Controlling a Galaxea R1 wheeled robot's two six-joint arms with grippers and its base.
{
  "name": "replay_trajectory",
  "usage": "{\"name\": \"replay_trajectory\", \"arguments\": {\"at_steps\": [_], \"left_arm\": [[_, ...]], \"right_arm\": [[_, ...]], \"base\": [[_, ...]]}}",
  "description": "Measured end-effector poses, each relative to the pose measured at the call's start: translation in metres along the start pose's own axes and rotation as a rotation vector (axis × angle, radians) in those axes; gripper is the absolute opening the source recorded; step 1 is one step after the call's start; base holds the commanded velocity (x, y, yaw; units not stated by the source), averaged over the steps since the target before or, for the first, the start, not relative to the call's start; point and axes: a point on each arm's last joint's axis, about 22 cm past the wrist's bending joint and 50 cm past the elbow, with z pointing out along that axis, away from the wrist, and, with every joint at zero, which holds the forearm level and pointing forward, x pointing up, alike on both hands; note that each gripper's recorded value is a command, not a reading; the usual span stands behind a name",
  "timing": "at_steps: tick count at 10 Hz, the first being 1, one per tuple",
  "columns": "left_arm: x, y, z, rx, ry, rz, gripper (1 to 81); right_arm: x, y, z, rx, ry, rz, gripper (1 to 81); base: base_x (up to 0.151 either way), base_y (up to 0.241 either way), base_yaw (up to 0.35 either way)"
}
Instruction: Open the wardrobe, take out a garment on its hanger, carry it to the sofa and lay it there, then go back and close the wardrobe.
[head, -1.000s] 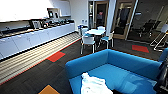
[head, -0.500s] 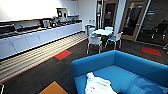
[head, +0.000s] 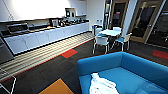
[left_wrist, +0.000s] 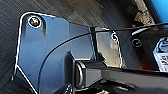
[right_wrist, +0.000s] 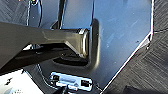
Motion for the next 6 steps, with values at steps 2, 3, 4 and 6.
{"name": "replay_trajectory", "arguments": {"at_steps": [2, 3, 4, 6], "left_arm": [[-0.005, 0.002, 0.001, -0.003, -0.005, -0.004, 81.1], [-0.005, 0.002, 0.001, -0.003, -0.005, -0.004, 81.1], [-0.006, 0.001, 0.0, -0.001, -0.007, -0.005, 81.1], [-0.009, 0.001, 0.0, 0.0, -0.009, -0.006, 81.1]], "right_arm": [[0.016, 0.002, 0.002, -0.021, -0.039, -0.015, 81.1], [0.019, 0.002, 0.002, -0.029, -0.051, -0.019, 81.1], [0.015, 0.005, 0.002, -0.038, -0.069, -0.02, 81.1], [0.014, 0.014, -0.001, -0.045, -0.07, -0.023, 81.1]], "base": [[0.0, 0.0, 0.188], [0.0, 0.0, 0.188], [0.0, 0.0, 0.188], [0.0, 0.0, 0.188]]}}
